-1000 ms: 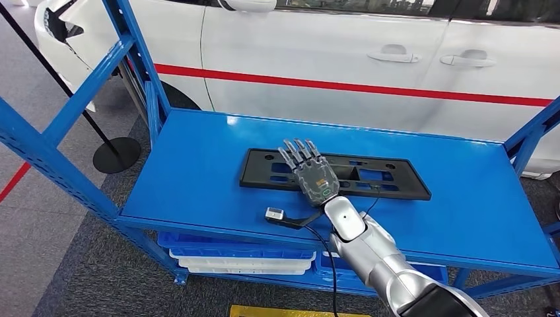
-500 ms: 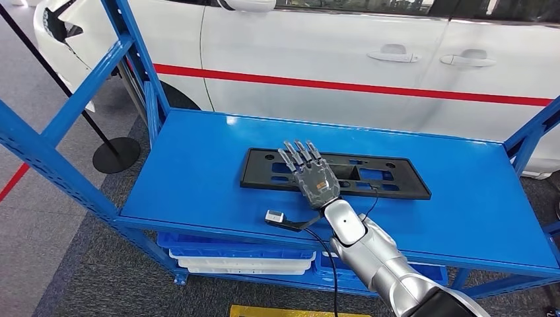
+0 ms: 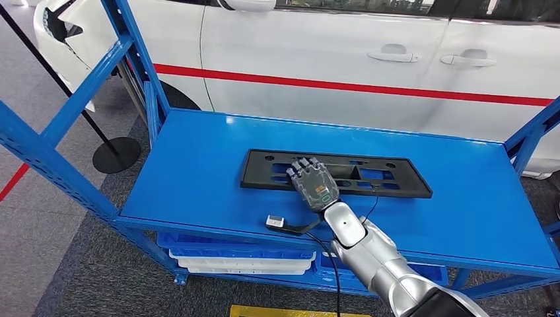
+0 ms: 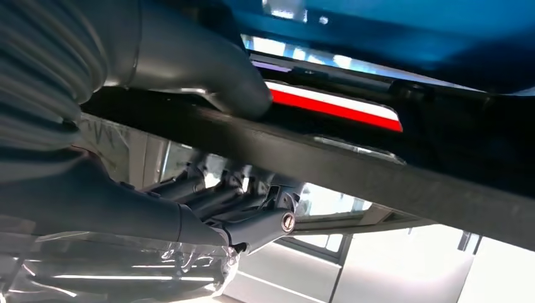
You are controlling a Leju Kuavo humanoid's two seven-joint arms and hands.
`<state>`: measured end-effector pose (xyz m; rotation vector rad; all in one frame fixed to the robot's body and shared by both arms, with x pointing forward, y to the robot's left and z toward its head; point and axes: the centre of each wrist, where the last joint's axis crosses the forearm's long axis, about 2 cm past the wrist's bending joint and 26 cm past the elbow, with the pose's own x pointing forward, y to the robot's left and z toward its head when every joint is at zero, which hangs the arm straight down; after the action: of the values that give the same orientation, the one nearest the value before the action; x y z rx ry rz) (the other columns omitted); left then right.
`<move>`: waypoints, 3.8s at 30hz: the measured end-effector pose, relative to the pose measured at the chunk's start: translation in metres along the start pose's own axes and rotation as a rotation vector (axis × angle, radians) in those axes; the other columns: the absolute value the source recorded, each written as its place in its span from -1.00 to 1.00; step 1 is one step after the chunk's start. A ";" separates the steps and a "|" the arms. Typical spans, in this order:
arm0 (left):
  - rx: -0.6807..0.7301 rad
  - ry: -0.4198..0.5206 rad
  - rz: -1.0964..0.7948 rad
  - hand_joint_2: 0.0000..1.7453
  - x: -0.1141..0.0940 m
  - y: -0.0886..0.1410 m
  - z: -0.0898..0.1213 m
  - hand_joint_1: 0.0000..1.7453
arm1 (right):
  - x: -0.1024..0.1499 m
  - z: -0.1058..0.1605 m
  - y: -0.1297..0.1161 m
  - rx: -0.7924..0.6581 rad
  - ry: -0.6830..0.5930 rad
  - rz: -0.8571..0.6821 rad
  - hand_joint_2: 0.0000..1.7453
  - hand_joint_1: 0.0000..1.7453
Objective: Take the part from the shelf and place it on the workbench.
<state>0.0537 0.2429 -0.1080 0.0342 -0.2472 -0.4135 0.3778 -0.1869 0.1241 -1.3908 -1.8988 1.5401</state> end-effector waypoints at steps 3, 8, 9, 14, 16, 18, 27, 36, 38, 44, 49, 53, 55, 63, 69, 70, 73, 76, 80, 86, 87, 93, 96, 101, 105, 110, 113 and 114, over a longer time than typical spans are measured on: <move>0.000 -0.006 0.001 -1.00 0.000 0.000 0.000 -1.00 | 0.003 -0.002 -0.001 -0.005 -0.006 -0.006 1.00 1.00; 0.002 -0.010 0.001 -1.00 0.000 0.000 0.000 -1.00 | 0.006 -0.004 -0.002 -0.009 -0.021 -0.012 1.00 1.00; 0.002 -0.010 0.001 -1.00 0.000 0.000 0.000 -1.00 | 0.006 -0.004 -0.002 -0.009 -0.021 -0.012 1.00 1.00; 0.002 -0.013 -0.002 -1.00 0.000 0.000 0.000 -1.00 | 0.007 -0.006 -0.004 -0.021 -0.016 -0.015 1.00 1.00; 0.004 -0.014 -0.006 -1.00 0.000 0.000 0.000 -1.00 | 0.007 -0.009 -0.009 -0.048 -0.009 -0.025 1.00 1.00; 0.007 -0.014 -0.012 -1.00 0.000 0.000 0.000 -1.00 | 0.006 -0.012 -0.016 -0.090 -0.011 -0.059 1.00 1.00; 0.032 -0.022 -0.043 -1.00 0.001 0.000 0.000 -1.00 | -0.074 -0.059 -0.112 -0.756 0.227 -0.676 1.00 1.00; 0.045 -0.063 -0.050 -1.00 0.009 0.003 -0.001 -1.00 | -0.120 -0.088 -0.209 -1.084 0.181 -0.904 1.00 1.00; 0.046 -0.067 -0.049 -1.00 0.010 0.003 -0.001 -1.00 | -0.124 -0.088 -0.218 -1.114 0.169 -0.902 1.00 1.00; 0.064 -0.157 0.038 -1.00 0.012 0.003 -0.001 -1.00 | -0.131 -0.086 -0.230 -1.174 0.157 -1.066 1.00 1.00; -0.023 -0.419 0.400 0.00 0.010 0.001 -0.001 -1.00 | -0.157 -0.082 -0.241 -1.250 0.121 -1.579 1.00 1.00; -0.044 -0.474 0.480 1.00 0.005 0.000 0.000 -1.00 | -0.173 -0.075 -0.233 -1.269 0.084 -1.849 1.00 1.00; -0.052 -0.469 0.483 1.00 0.004 0.000 0.000 -1.00 | -0.175 -0.073 -0.228 -1.275 0.078 -1.922 1.00 1.00; -0.044 -0.257 0.464 1.00 0.003 0.001 0.000 -1.00 | -0.171 -0.073 -0.223 -1.279 0.054 -2.004 1.00 1.00; -0.032 -0.174 0.437 1.00 0.003 0.002 -0.001 -1.00 | -0.167 -0.073 -0.221 -1.295 0.030 -2.000 1.00 1.00; -0.034 -0.168 0.435 1.00 0.003 0.002 -0.001 -1.00 | -0.167 -0.073 -0.221 -1.296 0.024 -1.998 1.00 1.00; -0.038 -0.155 0.430 1.00 0.004 0.001 -0.001 -1.00 | -0.167 -0.072 -0.221 -1.300 0.007 -1.990 1.00 1.00; -0.042 -0.148 0.424 1.00 0.005 0.001 -0.001 -1.00 | -0.166 -0.070 -0.217 -1.298 0.008 -1.983 1.00 1.00; -0.050 -0.135 0.421 1.00 0.005 0.001 -0.001 -1.00 | -0.163 -0.066 -0.209 -1.291 0.026 -1.975 1.00 1.00; -0.060 -0.125 0.417 1.00 0.007 -0.001 0.000 -1.00 | -0.163 -0.066 -0.209 -1.293 0.022 -1.958 1.00 1.00; -0.061 -0.123 0.415 1.00 0.006 -0.001 0.000 -1.00 | -0.163 -0.066 -0.209 -1.293 0.021 -1.955 1.00 1.00; -0.063 -0.117 0.407 1.00 0.007 -0.001 -0.001 -1.00 | -0.162 -0.066 -0.210 -1.294 0.027 -1.938 1.00 1.00; -0.063 -0.116 0.403 1.00 0.008 0.000 -0.001 -1.00 | -0.162 -0.066 -0.210 -1.297 0.035 -1.927 1.00 1.00; -0.062 -0.116 0.395 1.00 0.010 0.001 -0.001 -1.00 | -0.163 -0.066 -0.215 -1.304 0.023 -1.910 1.00 1.00; -0.062 -0.115 0.394 1.00 0.011 0.001 -0.001 -1.00 | -0.164 -0.066 -0.216 -1.304 0.025 -1.903 1.00 1.00; -0.062 -0.115 0.394 1.00 0.011 0.001 -0.001 -1.00 | -0.165 -0.065 -0.215 -1.303 0.031 -1.901 1.00 1.00; -0.066 -0.116 0.393 1.00 0.012 -0.001 -0.001 -1.00 | -0.164 -0.065 -0.216 -1.303 0.024 -1.899 1.00 1.00; -0.069 -0.117 0.392 1.00 0.012 -0.001 -0.001 -1.00 | -0.164 -0.065 -0.217 -1.304 0.020 -1.895 1.00 1.00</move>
<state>0.0639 0.2370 -0.1060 -0.1056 -0.3465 -0.0336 0.4010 -0.2733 0.3891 0.5867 -2.5281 -0.6915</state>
